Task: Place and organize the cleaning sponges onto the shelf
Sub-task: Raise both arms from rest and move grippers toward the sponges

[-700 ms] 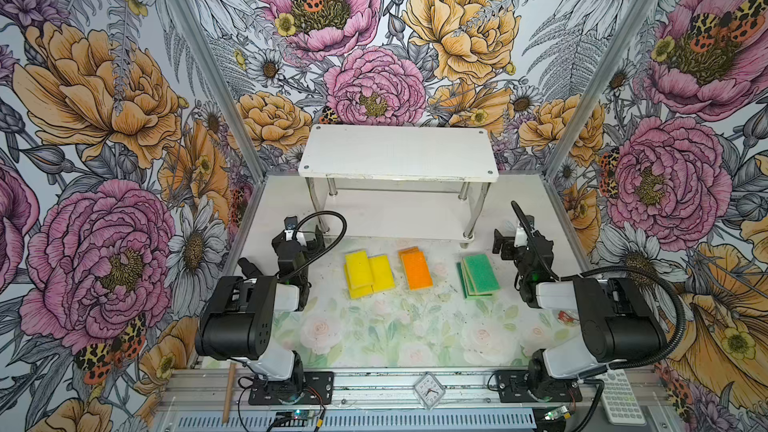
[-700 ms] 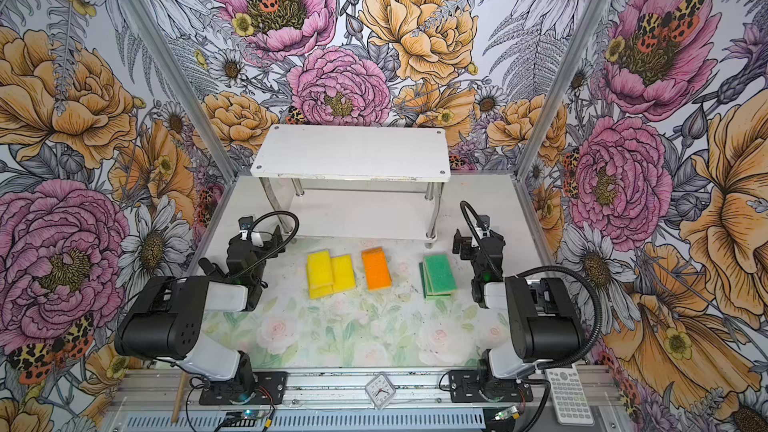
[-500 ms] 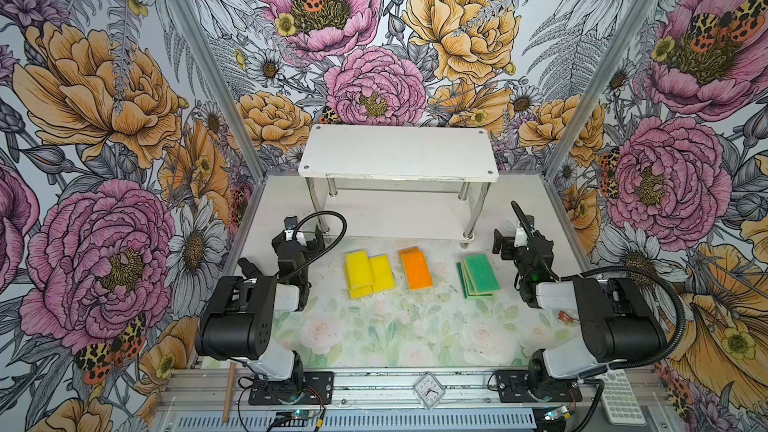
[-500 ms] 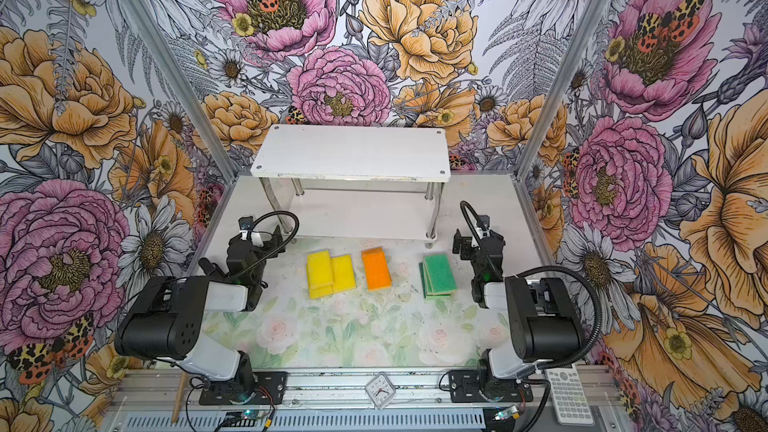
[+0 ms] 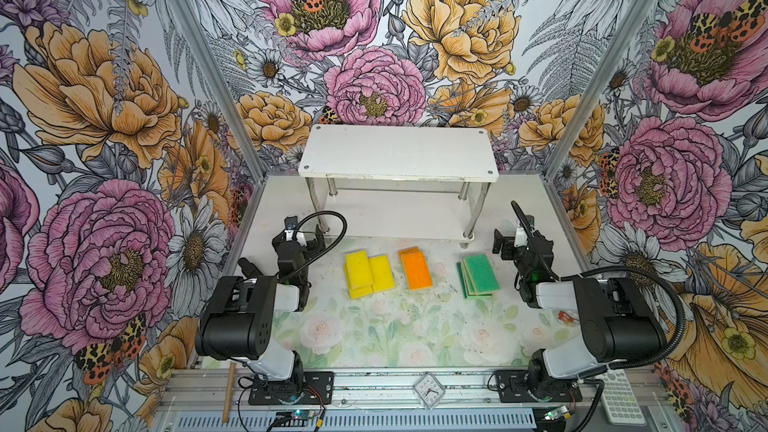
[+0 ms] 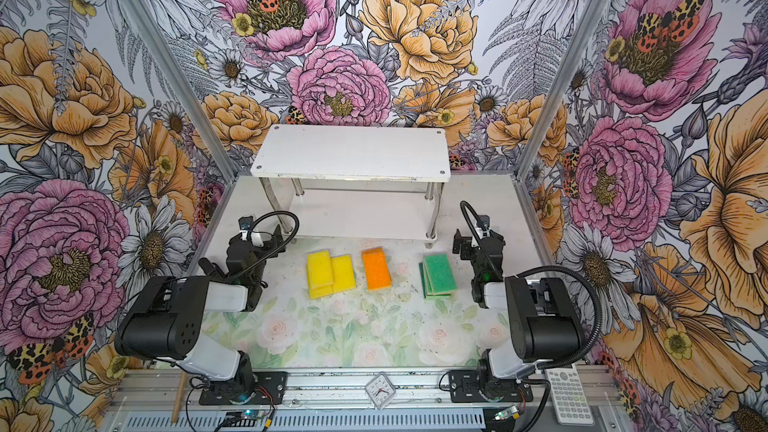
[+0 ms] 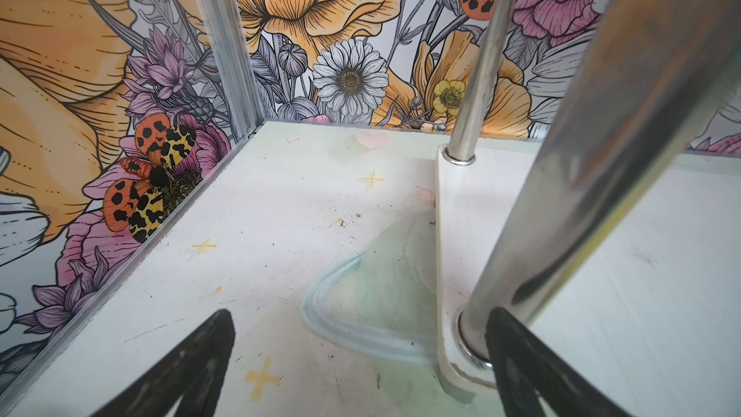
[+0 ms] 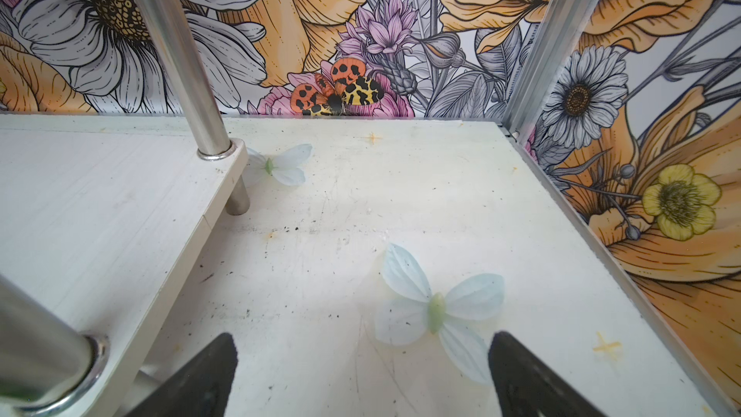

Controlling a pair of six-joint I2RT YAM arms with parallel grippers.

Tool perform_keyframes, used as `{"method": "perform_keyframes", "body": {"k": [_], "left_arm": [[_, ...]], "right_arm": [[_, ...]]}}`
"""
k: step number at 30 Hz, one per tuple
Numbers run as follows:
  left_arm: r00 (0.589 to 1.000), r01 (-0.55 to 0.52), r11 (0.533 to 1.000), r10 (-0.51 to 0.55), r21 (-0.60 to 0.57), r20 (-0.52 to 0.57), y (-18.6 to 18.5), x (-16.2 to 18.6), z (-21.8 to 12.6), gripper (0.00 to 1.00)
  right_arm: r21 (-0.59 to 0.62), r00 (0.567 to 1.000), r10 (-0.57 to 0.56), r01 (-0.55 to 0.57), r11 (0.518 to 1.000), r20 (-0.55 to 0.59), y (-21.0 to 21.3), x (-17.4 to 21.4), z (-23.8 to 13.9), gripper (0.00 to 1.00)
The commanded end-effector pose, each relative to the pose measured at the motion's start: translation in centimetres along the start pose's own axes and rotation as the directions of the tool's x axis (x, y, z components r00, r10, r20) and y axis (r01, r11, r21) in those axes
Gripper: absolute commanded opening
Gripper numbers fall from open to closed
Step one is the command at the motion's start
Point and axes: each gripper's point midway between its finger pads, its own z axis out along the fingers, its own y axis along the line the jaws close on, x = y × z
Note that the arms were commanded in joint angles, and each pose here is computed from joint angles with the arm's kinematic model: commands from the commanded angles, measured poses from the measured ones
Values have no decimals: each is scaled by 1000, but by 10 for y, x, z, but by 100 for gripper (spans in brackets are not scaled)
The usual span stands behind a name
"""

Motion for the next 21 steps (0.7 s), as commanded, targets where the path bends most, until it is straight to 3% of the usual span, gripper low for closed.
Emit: {"method": "perform_keyframes", "body": {"k": [1, 5, 10, 13, 18, 21], "left_arm": [[993, -16, 1000, 14, 22, 119, -8, -21, -25, 99], [978, -72, 996, 59, 59, 201, -22, -50, -55, 99], [982, -81, 989, 58, 124, 179, -36, -84, -86, 99], [976, -59, 991, 31, 124, 217, -35, -102, -113, 99], [970, 47, 979, -92, 199, 224, -43, -108, -145, 99], [976, 84, 968, -127, 235, 177, -51, -99, -152, 99]], "right_arm": [[39, 999, 29, -30, 999, 41, -9, -14, -2, 99], [43, 999, 23, -24, 999, 30, -10, -28, -12, 100], [72, 999, 23, -21, 997, -27, -16, -49, -34, 99], [60, 995, 76, -72, 996, -63, -14, -62, -52, 99], [-73, 969, 146, -163, 984, -197, 13, -69, -81, 99], [-128, 933, 269, -305, 944, -241, 28, -70, -97, 99]]}}
